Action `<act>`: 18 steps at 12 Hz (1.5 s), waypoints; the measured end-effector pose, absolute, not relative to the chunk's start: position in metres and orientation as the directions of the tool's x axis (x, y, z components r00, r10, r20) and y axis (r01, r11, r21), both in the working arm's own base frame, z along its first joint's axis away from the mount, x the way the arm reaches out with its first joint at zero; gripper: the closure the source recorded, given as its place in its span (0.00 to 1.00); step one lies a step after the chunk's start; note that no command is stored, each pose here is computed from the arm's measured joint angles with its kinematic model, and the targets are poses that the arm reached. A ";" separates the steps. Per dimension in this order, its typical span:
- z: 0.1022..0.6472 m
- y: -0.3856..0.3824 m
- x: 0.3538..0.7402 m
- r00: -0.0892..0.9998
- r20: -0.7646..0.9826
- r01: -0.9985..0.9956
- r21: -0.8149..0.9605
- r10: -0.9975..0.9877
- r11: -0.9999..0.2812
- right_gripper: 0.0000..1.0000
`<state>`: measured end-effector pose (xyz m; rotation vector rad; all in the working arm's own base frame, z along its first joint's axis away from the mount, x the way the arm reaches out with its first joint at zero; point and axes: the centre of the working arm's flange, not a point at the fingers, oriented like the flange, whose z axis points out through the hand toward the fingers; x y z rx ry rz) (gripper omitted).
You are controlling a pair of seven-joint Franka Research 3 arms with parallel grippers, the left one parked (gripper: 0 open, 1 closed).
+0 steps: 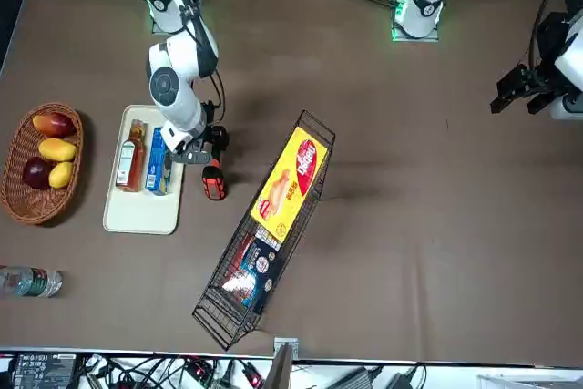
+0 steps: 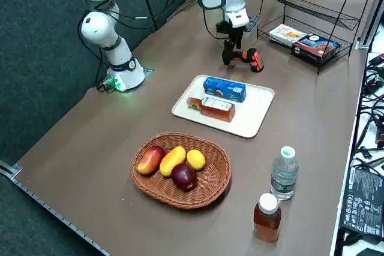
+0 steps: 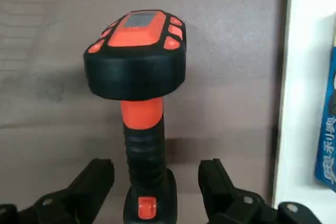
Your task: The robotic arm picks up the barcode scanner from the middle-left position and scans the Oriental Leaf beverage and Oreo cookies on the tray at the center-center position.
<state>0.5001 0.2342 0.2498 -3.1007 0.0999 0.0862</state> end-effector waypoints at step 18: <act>0.234 0.241 0.515 0.996 -0.031 -0.081 -0.044 -0.080 -0.996 0.58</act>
